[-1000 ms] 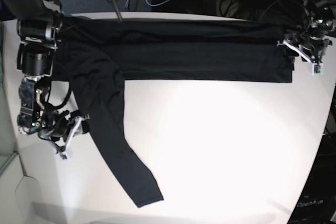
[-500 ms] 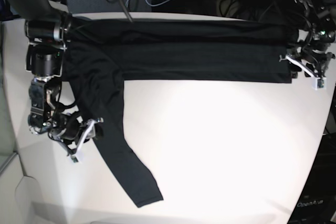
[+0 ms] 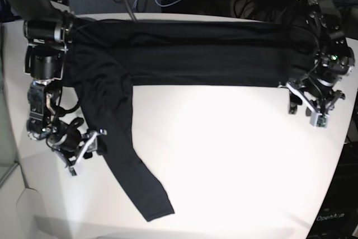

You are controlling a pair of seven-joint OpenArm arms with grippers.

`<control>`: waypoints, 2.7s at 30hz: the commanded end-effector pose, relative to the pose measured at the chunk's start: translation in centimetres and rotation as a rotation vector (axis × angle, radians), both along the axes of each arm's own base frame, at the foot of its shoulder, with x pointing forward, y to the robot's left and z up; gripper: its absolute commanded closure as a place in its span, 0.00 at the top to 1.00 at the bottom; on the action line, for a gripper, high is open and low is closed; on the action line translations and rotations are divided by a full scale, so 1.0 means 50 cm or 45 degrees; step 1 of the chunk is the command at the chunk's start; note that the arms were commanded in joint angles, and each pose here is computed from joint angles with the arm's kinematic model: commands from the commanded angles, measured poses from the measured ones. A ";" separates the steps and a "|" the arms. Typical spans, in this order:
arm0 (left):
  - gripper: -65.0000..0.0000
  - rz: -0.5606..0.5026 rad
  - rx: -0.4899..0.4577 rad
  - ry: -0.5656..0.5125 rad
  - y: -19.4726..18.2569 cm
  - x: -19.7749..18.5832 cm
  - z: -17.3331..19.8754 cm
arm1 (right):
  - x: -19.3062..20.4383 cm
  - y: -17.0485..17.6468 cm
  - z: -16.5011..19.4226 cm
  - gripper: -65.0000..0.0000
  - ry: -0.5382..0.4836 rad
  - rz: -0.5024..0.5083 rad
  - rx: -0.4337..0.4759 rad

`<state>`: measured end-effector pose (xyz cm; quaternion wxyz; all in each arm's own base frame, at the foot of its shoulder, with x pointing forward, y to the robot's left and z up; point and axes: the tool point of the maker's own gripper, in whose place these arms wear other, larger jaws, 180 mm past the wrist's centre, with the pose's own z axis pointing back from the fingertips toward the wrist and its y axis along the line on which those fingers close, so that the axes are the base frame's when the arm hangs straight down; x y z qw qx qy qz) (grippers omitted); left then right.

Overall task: Fold the T-shirt properly
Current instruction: 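Move the right gripper to the hanging sleeve and grasp it, then lift the sleeve with the right gripper and lay it across the strip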

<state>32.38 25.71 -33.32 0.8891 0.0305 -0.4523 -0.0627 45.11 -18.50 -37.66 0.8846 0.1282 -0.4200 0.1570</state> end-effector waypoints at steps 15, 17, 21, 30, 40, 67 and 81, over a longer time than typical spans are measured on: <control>0.45 -0.043 -0.039 -0.091 -0.057 -0.011 0.034 | 0.040 -0.015 -0.018 0.49 -0.005 -0.094 0.168; 0.45 -0.045 -0.036 -0.092 -0.058 -0.013 0.036 | 0.040 -0.015 -0.018 0.49 -0.005 -0.094 0.168; 0.45 -0.045 -0.036 -0.078 -0.058 -0.019 0.029 | 0.043 -0.017 -0.013 0.49 -0.025 -0.099 0.174; 0.45 -0.044 -0.037 -0.059 -0.058 -0.029 0.020 | 0.036 -0.017 -0.021 0.49 -0.059 -0.113 0.199; 0.45 -0.044 -0.037 -0.045 -0.058 -0.036 0.013 | 0.007 -0.015 -0.053 0.49 -0.055 -0.127 0.220; 0.45 -0.034 -0.027 -0.014 -0.052 -0.052 -0.001 | -0.034 0.091 -0.107 0.00 0.035 0.029 0.207; 0.45 -0.042 -0.035 -0.017 -0.056 -0.051 0.000 | -0.036 0.094 0.021 0.00 -0.152 0.169 -0.014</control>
